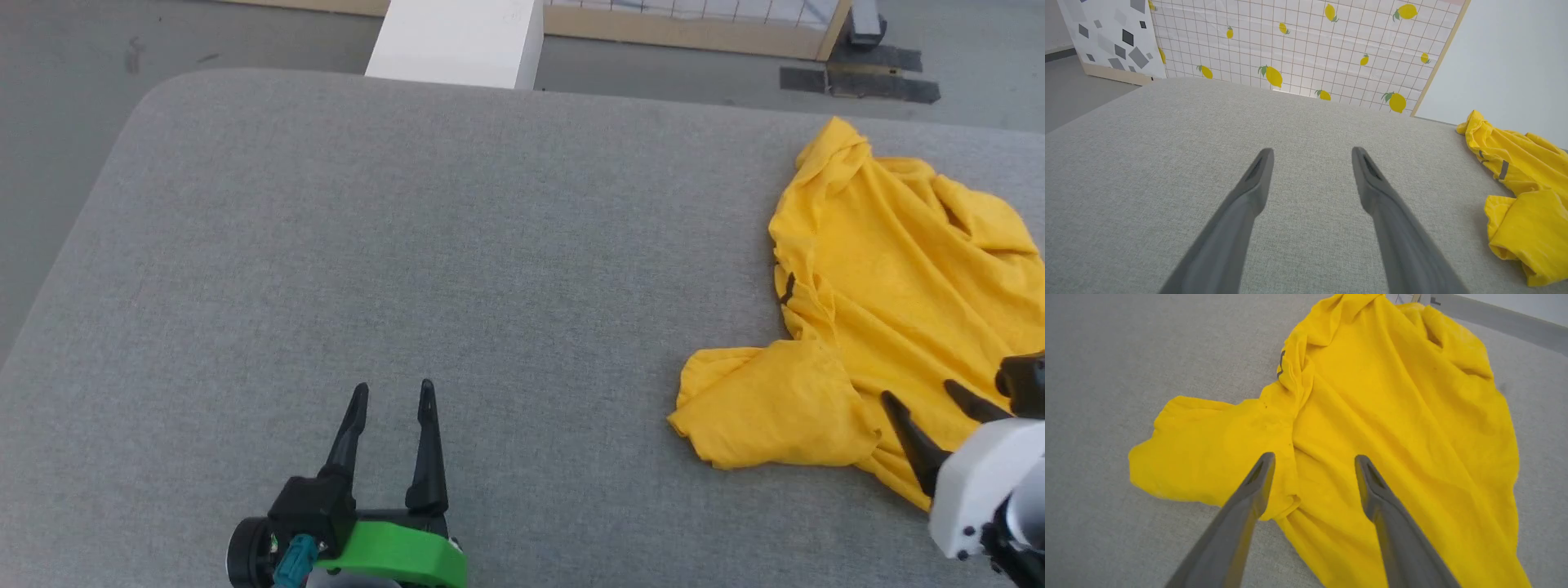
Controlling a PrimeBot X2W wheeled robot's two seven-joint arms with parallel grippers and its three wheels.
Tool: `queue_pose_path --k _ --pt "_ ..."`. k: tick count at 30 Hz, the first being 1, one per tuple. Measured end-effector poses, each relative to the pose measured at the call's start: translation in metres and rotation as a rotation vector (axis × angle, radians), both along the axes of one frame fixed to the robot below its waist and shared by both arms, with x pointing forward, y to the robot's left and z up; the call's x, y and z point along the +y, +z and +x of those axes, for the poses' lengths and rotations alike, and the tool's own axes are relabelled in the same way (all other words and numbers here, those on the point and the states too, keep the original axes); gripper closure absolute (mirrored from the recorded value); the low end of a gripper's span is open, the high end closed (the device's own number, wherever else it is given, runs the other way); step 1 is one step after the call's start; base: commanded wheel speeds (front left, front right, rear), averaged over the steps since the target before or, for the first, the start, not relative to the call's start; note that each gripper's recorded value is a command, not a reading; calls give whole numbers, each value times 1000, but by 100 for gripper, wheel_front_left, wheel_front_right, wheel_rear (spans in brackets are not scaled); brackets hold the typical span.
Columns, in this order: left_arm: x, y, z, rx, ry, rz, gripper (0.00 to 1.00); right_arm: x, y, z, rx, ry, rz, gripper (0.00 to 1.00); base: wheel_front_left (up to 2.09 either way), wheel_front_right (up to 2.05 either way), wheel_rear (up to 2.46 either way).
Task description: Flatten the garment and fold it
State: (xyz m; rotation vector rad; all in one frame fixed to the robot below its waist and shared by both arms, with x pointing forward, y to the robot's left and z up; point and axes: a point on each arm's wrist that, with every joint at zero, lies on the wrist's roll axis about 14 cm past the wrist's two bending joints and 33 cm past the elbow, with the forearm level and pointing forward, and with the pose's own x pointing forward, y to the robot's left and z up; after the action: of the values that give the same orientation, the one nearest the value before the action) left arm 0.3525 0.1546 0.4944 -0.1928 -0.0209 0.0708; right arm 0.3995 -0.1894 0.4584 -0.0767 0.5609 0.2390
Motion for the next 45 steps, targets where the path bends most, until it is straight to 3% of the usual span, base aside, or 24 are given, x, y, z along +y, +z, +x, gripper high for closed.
queue_pose_path --k 7,8,9,11,17,22,27,30,36,42,43,44,45 --pt "5 -7 3 26 23 1 0 18 -47 2 155 82 -18 0 0 0 0" --pt "6 -8 3 28 28 0 0 21 -53 2 175 88 -16 9 0 0 0" --pt "8 -9 3 30 32 0 0 23 -60 1 195 98 -17 63 0 0 0" --pt "10 -10 2 36 38 0 0 25 -66 1 215 98 -11 100 0 0 0" --pt "12 -8 1 30 50 3 0 28 -50 16 142 96 6 100 0 0 0" --pt "13 -1 0 8 51 2 0 36 -7 35 7 121 27 100 0 0 0" --pt "12 1 0 0 48 1 0 77 43 55 -112 253 36 100 0 0 0" --pt "10 -1 0 9 44 -8 0 119 53 60 -125 364 56 100 0 0 0" --pt "6 -8 1 31 30 -23 0 215 27 39 -33 593 86 100 0 0 0" --pt "9 -13 -4 50 45 -28 0 281 -17 -2 89 723 152 100 0 0 0" --pt "11 -14 -5 52 51 -28 0 285 -24 -7 108 727 157 93 0 0 0" --pt "11 -14 -6 54 54 -28 0 287 -30 -10 119 732 154 0 0 0 0" --pt "13 -14 -7 55 59 -28 0 288 -37 -13 128 741 139 0 0 0 0"
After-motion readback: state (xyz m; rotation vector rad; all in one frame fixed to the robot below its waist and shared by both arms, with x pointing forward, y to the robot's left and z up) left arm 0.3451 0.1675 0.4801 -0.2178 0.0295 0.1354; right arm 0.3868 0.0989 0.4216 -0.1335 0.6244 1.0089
